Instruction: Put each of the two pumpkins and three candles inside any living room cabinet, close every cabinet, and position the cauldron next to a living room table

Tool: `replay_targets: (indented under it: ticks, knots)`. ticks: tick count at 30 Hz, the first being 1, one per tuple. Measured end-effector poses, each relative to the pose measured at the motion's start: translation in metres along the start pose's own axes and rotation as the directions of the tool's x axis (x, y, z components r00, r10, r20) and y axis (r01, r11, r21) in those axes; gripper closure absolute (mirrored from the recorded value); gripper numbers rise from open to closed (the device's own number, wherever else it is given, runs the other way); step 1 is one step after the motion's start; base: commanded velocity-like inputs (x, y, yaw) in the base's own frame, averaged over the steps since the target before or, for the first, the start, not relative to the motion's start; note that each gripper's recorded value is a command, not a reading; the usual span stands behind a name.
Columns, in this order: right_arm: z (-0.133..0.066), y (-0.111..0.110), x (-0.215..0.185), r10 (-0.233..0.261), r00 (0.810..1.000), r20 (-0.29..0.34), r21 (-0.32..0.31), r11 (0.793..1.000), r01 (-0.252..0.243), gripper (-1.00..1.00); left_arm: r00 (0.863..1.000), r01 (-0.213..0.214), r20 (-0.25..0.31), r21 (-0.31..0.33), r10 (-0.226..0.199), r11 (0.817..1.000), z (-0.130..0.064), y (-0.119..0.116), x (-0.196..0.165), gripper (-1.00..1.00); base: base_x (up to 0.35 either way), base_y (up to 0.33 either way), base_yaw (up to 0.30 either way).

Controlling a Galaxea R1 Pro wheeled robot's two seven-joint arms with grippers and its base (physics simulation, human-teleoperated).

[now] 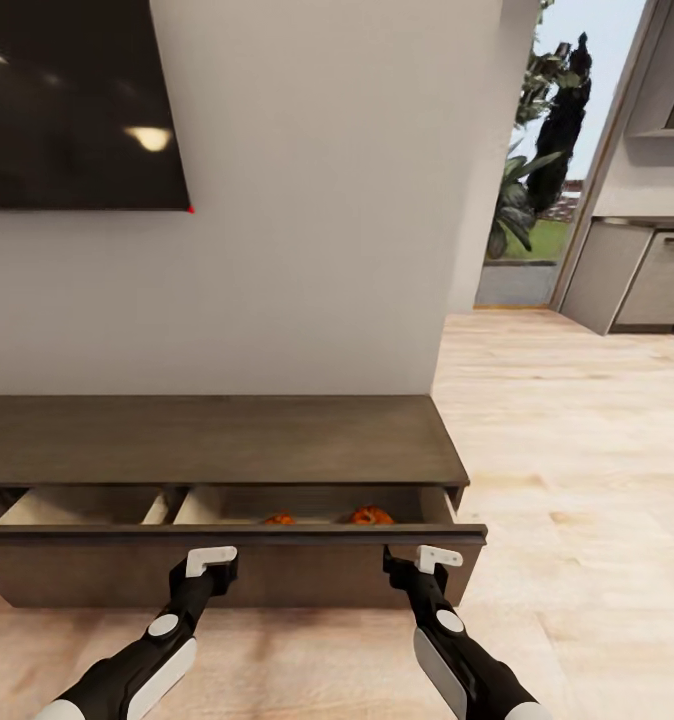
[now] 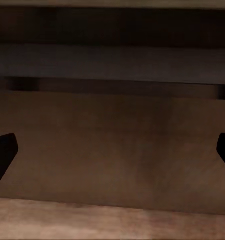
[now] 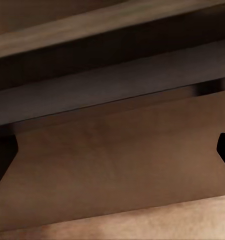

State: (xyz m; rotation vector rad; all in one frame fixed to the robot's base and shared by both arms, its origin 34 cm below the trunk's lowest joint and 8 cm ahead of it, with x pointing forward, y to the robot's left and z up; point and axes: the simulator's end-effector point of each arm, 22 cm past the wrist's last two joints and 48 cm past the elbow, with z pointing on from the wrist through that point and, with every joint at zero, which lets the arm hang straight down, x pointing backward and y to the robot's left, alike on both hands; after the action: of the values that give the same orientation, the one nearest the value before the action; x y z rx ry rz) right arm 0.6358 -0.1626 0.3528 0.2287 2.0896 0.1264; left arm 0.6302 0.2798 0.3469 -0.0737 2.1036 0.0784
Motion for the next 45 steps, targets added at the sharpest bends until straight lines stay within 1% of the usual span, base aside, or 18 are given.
replay_targets:
  ticks: [6,15,31,36,45]
  knots:
    - [0.0,0.0001,0.0,-0.001,1.0,0.0,-0.001,1.0,0.001,-1.0,1.0,0.0,0.0,0.0,0.0,1.0,0.0001,0.0,-0.0002,-1.0,0.312,0.0,0.0]
    - [0.0001,0.0003,-0.001,0.002,1.0,0.002,-0.002,1.0,-0.002,-1.0,1.0,0.0,0.0,0.0,0.0,1.0,0.0001,-0.0001,-0.0001,-1.0,0.18,0.0,0.0]
    - [0.0004,0.0,-0.0023,-0.001,1.0,0.005,-0.001,1.0,0.001,-1.0,1.0,0.0,0.001,0.0,0.0,1.0,0.0002,0.0,-0.0002,-1.0,0.054,0.008,0.0]
    - [0.0006,0.0013,-0.0034,-0.008,1.0,0.008,-0.005,1.0,0.008,-1.0,1.0,0.0,0.001,0.0,0.0,1.0,0.0003,-0.0001,-0.0001,-1.0,-0.123,0.003,0.0]
    - [0.0007,0.0012,-0.0034,-0.008,1.0,0.008,-0.005,1.0,0.008,-1.0,1.0,0.0,0.002,0.0,0.0,1.0,0.0004,-0.0001,-0.0001,-1.0,-0.321,0.0,0.0]
